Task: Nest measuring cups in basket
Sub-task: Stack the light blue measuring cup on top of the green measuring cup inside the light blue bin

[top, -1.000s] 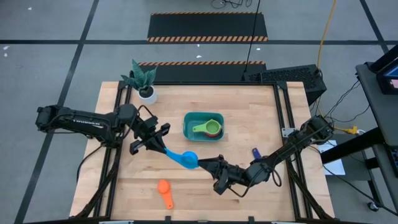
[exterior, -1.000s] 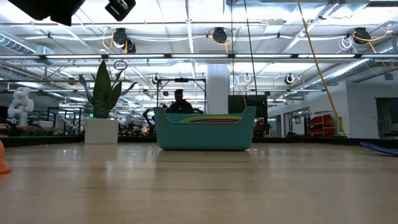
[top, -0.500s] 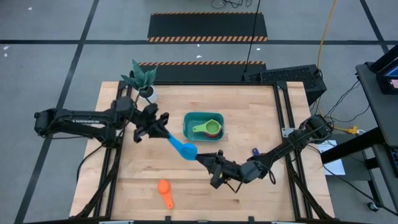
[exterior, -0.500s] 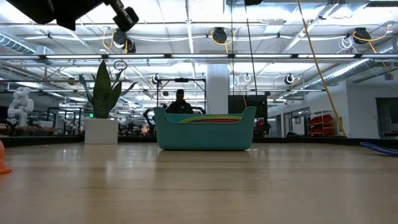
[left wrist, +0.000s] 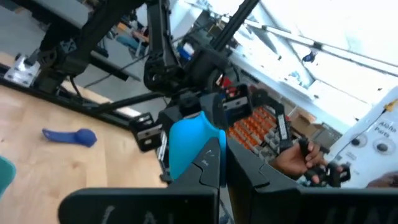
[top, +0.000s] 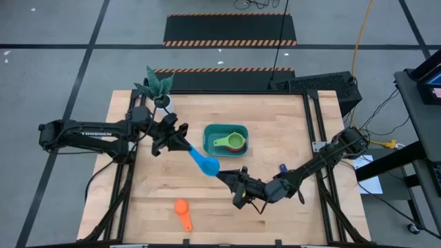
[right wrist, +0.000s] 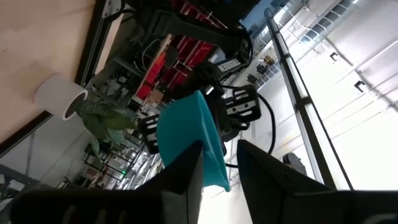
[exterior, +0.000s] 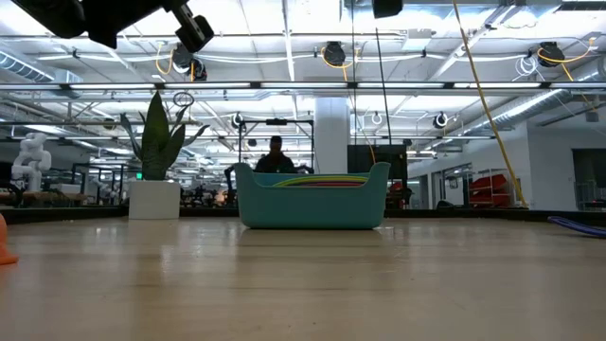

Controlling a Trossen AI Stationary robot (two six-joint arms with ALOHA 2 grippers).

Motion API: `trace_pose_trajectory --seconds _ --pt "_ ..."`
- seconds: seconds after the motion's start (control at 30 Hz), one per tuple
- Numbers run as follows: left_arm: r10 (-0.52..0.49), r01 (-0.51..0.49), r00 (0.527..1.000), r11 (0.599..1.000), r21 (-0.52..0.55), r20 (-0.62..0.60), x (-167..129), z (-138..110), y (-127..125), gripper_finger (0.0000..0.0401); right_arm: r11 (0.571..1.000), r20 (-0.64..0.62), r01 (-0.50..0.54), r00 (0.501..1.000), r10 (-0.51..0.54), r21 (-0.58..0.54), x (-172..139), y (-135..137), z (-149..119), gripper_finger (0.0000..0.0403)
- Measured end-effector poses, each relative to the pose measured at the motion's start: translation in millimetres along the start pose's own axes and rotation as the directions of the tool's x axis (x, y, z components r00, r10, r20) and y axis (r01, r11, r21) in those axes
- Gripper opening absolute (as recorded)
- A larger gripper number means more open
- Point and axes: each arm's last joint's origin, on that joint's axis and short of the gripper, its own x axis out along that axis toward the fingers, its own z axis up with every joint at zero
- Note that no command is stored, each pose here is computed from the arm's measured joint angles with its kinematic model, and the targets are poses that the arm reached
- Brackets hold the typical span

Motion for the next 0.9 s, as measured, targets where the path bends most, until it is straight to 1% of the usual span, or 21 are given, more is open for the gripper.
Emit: trace_pose_trajectory --seconds 0.23,0.33,0.53,0.7,0.8,0.9 --pt "0.007 -0.007 1.000 1.000 -0.008 0.022 -1.2 2.4 0.8 0.0007 1.000 -0.001 -0.013 1.000 0.013 0.015 2.2 2.4 -0.9 0.0091" --pt "0.022 -0.022 0.999 1.000 0.005 0.049 -1.6 4.3 0.9 0.0006 1.000 -0.005 -0.015 1.000 0.015 0.019 2.3 2.4 -1.2 0.0091" --pt "0.010 -0.011 0.997 1.000 0.014 0.080 -3.5 8.4 0.1 0.0007 0.996 -0.021 -0.023 0.999 0.025 0.091 7.3 5.3 -5.4 0.0091" --pt "0.004 -0.006 0.996 1.000 0.019 0.085 -3.4 8.9 -0.6 0.0006 0.996 -0.030 -0.034 0.999 0.036 0.087 10.6 8.8 -7.9 0.0091" --pt "-0.020 0.018 0.995 1.000 0.019 0.101 -3.5 11.0 -3.1 0.0006 0.996 -0.030 -0.041 0.999 0.043 0.082 10.5 12.8 -7.8 0.0098" --pt "-0.068 0.064 0.989 0.997 0.041 0.128 -4.5 15.0 -8.1 0.0006 0.994 -0.035 -0.026 0.999 0.030 0.104 10.4 12.1 -8.7 0.0117"
